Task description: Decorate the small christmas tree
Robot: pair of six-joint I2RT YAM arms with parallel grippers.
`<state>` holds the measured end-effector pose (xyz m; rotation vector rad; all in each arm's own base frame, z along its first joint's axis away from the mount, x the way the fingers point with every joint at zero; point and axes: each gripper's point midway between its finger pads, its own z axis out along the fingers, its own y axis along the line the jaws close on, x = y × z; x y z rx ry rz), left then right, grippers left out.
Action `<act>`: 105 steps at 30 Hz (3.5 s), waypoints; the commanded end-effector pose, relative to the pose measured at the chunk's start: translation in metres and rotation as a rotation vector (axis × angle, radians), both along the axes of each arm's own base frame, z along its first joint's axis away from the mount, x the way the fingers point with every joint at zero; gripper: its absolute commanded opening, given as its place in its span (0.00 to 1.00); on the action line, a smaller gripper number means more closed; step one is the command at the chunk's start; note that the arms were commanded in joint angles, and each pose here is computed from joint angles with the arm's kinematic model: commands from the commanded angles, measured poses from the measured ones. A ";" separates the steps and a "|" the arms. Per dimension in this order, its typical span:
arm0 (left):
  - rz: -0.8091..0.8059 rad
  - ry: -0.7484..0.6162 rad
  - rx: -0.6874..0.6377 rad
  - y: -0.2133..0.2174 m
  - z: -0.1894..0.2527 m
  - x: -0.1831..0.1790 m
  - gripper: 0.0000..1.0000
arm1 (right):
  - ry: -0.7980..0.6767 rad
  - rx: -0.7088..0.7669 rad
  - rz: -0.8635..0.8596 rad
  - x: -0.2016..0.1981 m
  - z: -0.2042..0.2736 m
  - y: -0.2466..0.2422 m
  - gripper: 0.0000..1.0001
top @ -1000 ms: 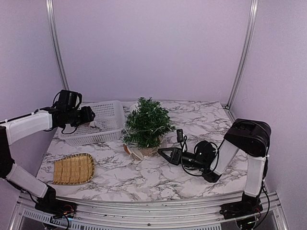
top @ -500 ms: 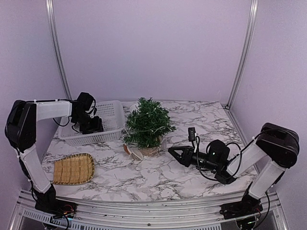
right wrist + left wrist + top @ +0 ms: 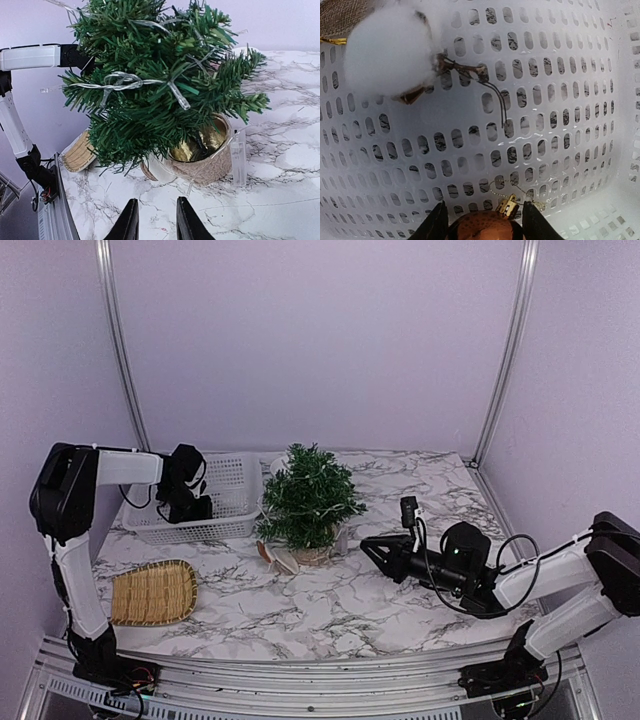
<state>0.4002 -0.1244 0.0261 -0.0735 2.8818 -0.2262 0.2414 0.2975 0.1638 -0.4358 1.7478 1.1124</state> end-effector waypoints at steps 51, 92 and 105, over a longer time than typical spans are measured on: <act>-0.837 -0.777 -0.739 -0.260 0.253 -0.217 0.35 | -0.263 -0.024 0.407 -0.078 0.097 0.076 0.44; -1.039 -0.849 -0.745 -0.280 0.243 -0.247 0.31 | -0.336 -0.001 0.474 -0.103 0.103 0.058 0.00; -0.930 -0.863 -0.587 -0.274 0.212 -0.218 0.31 | -0.273 -0.132 0.306 -0.065 0.069 0.060 0.00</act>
